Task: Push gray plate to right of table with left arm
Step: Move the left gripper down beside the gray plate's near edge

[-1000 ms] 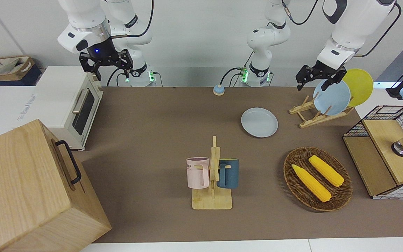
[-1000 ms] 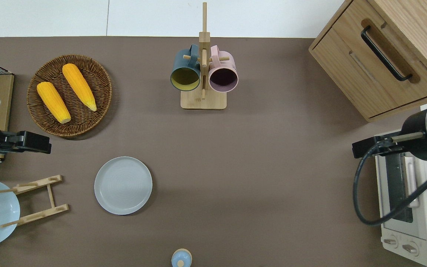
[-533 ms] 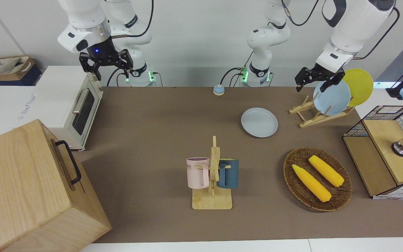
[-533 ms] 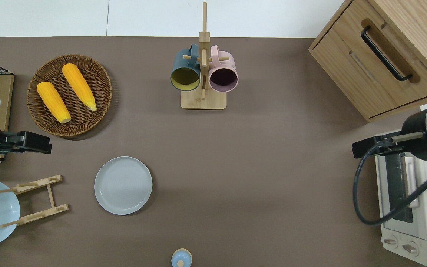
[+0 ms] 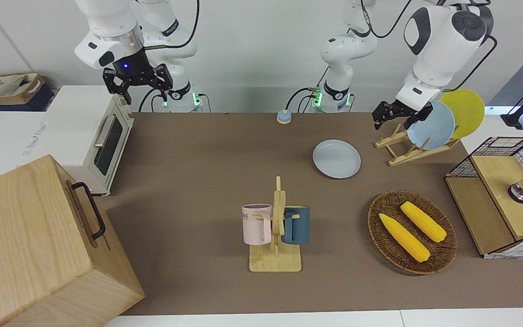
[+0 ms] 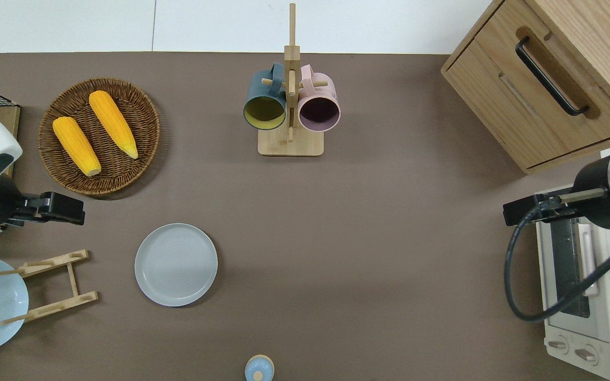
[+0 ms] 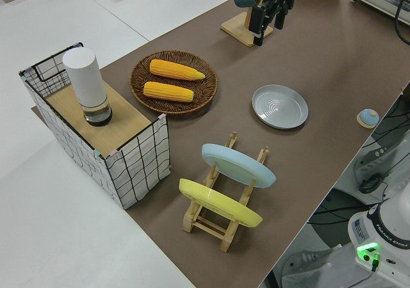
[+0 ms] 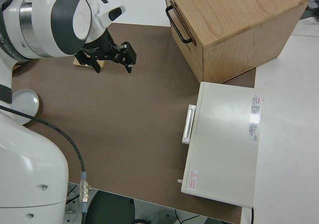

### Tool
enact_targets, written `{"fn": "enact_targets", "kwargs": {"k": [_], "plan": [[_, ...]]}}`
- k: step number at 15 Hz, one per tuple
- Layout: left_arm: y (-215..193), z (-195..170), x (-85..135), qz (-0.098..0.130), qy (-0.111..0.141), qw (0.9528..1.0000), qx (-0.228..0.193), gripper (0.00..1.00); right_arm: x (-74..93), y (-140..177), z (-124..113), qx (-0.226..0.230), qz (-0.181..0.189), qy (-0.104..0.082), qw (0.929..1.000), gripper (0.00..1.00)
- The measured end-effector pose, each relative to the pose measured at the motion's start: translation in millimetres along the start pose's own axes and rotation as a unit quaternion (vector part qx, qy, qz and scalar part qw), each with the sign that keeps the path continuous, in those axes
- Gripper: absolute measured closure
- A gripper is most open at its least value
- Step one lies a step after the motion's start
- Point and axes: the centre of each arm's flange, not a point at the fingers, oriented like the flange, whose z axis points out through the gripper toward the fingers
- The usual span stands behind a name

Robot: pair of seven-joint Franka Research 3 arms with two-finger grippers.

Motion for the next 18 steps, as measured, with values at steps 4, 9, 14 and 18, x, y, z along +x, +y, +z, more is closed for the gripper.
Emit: {"fn": "enact_targets", "kwargs": {"k": [4, 9, 14, 18], "plan": [[5.3, 48.8, -2.5, -0.001, 0.002, 1.0000, 0.001, 0.00, 0.0, 0.0, 0.0, 0.000, 0.000, 0.000, 1.0000, 0.01], [-1.5, 115.5, -15.3, -0.016, 0.020, 0.9996, -0.008, 0.00, 0.0, 0.0, 0.0, 0.000, 0.000, 0.000, 1.0000, 0.01], [-6.5, 175.3, -39.6, -0.019, 0.029, 0.9994, 0.000, 0.00, 0.0, 0.0, 0.0, 0.000, 0.000, 0.000, 1.0000, 0.01], [-9.6, 206.1, -55.1, -0.021, 0.031, 0.9993, 0.003, 0.00, 0.0, 0.0, 0.0, 0.000, 0.000, 0.000, 1.0000, 0.01]]}}
